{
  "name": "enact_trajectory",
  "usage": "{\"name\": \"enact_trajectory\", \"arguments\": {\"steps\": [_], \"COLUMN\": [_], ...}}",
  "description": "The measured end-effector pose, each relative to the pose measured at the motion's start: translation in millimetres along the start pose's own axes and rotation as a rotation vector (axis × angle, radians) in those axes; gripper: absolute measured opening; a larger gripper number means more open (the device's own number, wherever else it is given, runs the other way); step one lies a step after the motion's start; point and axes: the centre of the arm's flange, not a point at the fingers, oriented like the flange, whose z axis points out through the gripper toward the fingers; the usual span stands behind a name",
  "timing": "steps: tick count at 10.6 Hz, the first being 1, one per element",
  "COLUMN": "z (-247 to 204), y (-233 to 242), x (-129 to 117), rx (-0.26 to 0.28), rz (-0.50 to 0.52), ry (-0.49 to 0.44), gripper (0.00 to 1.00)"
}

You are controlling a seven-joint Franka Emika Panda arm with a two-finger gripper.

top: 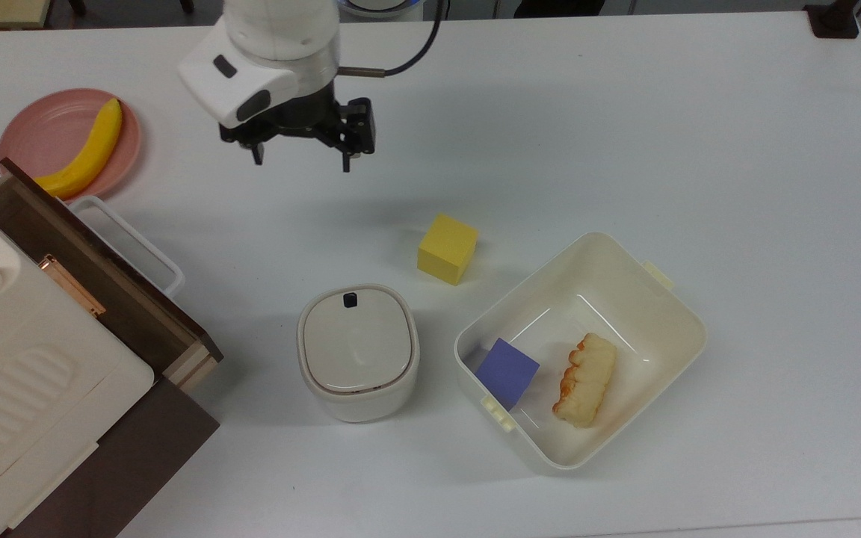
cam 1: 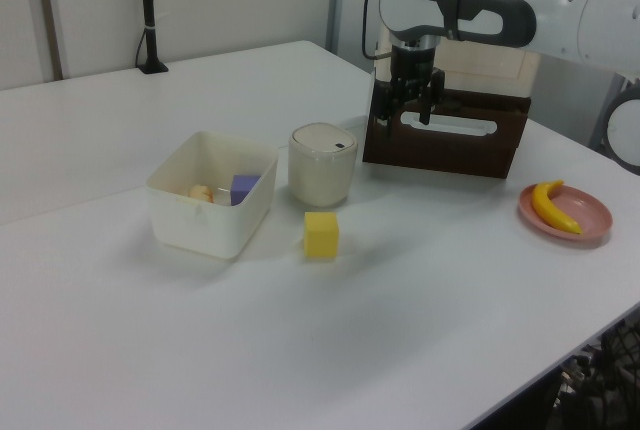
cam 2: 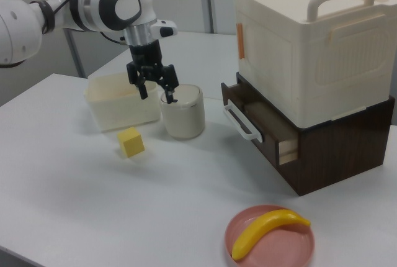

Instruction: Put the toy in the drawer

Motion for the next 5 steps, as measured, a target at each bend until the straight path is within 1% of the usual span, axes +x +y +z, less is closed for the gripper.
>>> {"name": "enact_trajectory", "arguments": {"steps": [1, 3, 5], "z": [-1, -13, -26], "y": [-7, -12, -12], "x": [-3, -9, -15], "rx": [0.013, 0.060, 0.074], "rz": [0.023, 0.044, 0.061], "ry": [-0.020, -0.016, -0.008], "gripper": [1.00, 1.00, 1.00]}}
